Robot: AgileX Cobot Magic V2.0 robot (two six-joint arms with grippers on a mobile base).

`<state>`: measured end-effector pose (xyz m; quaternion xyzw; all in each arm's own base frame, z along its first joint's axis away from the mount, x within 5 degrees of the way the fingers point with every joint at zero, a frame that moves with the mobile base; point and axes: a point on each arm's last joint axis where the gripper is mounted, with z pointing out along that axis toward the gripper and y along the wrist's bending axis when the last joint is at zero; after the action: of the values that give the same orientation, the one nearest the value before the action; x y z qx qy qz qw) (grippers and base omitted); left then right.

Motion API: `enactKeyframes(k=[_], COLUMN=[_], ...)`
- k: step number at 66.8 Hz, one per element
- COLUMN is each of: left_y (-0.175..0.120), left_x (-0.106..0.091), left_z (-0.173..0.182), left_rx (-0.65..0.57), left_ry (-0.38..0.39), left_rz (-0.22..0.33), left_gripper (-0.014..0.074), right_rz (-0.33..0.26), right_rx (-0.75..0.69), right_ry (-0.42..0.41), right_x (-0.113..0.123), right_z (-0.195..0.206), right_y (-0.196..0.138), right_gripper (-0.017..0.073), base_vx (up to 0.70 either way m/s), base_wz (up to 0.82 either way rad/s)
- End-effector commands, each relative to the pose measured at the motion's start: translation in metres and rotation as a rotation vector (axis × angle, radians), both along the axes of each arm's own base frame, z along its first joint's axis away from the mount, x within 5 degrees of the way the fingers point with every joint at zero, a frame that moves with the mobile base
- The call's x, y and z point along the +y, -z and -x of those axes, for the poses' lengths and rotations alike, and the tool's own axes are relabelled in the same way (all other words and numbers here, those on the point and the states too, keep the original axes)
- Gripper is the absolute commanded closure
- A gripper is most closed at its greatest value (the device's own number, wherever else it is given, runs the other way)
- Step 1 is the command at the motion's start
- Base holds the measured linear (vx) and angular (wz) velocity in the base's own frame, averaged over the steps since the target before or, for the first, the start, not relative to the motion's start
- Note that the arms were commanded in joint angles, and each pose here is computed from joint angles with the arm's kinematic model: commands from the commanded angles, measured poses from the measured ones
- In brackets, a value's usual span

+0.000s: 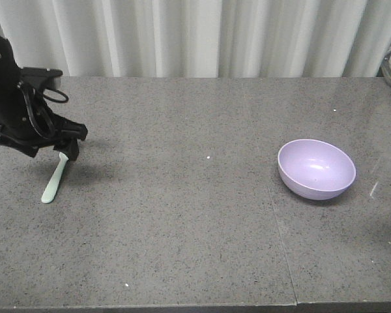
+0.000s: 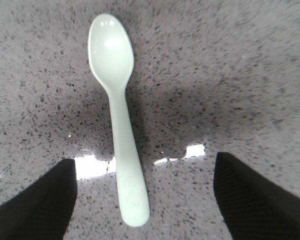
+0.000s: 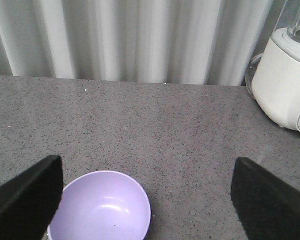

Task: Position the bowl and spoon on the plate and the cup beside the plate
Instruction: 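Lower the left gripper over the pale green spoon handle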

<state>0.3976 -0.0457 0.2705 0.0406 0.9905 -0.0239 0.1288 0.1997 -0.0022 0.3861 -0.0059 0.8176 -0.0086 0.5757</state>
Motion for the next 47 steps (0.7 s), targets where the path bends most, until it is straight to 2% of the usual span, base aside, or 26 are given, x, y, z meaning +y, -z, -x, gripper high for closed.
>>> enactKeyframes(k=[1,14,47], left_y=[-0.015,0.003,0.012], left_x=[-0.003,-0.003,0.004], left_z=[-0.004,-0.012,-0.027], left_rx=[-0.081,-0.051,-0.023], left_ry=[0.006,0.004,-0.017], left_rz=[0.009,0.002,0.005], left_gripper=[0.006,0.006,0.006], right_rz=[0.007,0.007,0.007], right_rx=[-0.107,-0.103,-0.095], right_ry=[0.0,0.0,0.0], right_x=[0.0,0.0,0.0], right_z=[0.001,0.001,0.002], right_y=[-0.018,-0.018,-0.017], right_gripper=[-0.0079,-0.0069,-0.0029], base_vx=[0.0,0.0,0.0], base_wz=[0.0,0.0,0.0])
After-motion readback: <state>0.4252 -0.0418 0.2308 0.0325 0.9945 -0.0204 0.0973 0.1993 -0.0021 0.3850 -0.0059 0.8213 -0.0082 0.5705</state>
